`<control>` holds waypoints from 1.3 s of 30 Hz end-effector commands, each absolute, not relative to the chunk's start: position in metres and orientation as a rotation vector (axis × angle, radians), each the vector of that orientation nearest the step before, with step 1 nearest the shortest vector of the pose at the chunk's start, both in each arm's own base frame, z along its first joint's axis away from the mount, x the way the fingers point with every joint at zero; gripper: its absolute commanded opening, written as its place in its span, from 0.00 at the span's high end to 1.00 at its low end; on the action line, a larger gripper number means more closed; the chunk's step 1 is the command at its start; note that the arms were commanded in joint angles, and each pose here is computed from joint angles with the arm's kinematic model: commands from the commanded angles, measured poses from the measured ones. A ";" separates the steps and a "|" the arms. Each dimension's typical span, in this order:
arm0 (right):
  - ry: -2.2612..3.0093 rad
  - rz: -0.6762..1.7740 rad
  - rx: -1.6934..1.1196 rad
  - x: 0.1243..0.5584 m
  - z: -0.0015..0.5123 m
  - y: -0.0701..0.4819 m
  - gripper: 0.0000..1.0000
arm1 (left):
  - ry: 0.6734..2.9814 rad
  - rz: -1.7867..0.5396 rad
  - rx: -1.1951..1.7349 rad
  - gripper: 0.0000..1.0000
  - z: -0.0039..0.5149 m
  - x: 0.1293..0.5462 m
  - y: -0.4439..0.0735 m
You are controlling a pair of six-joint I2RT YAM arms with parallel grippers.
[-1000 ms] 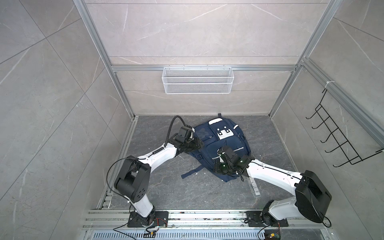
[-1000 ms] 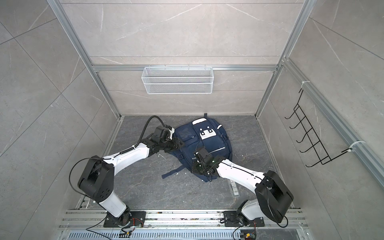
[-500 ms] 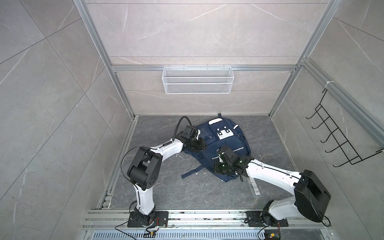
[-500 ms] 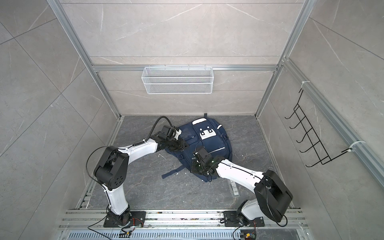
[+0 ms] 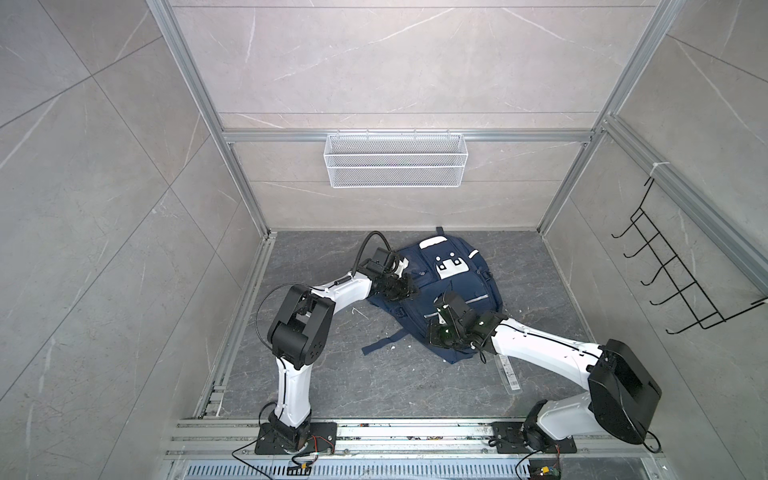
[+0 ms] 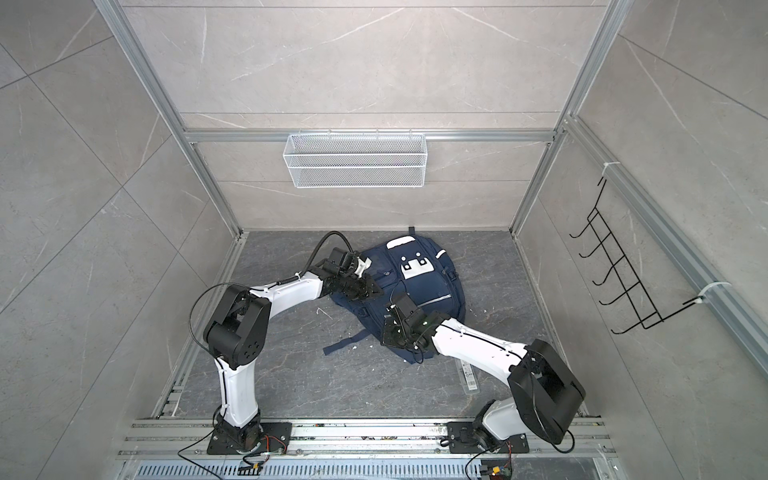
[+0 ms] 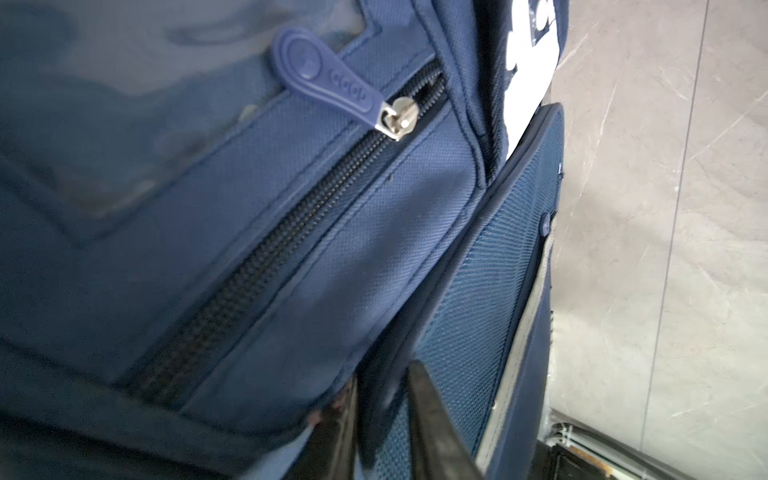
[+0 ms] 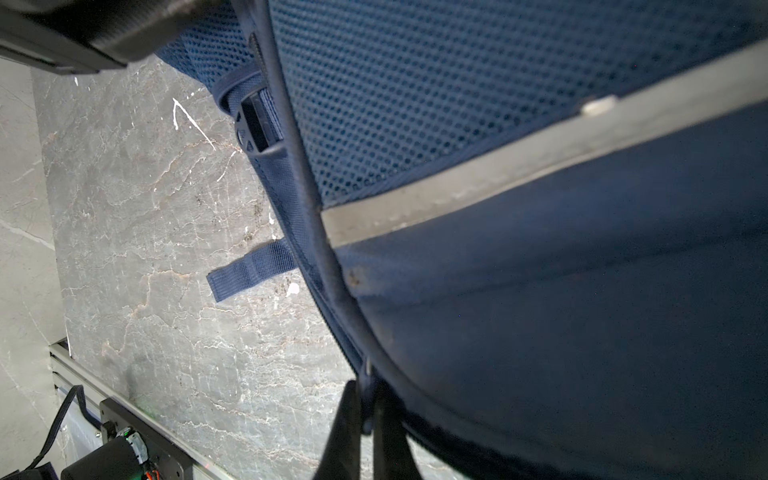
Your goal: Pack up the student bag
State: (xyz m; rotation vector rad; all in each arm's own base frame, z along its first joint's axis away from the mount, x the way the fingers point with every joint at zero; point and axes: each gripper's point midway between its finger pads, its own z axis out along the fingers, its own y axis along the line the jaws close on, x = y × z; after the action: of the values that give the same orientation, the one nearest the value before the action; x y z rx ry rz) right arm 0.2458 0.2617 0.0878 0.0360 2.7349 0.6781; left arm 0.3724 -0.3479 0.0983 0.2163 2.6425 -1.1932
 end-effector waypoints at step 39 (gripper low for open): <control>2.691 0.782 -0.257 0.271 0.109 0.378 1.00 | 2.378 -1.137 -0.498 1.00 0.114 0.333 -0.248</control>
State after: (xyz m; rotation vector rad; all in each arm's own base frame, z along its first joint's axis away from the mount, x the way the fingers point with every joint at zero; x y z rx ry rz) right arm 0.2631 0.3505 0.0897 -0.2034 2.7623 0.6900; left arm 0.3386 -0.2406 0.0973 -0.5275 2.3944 -1.0900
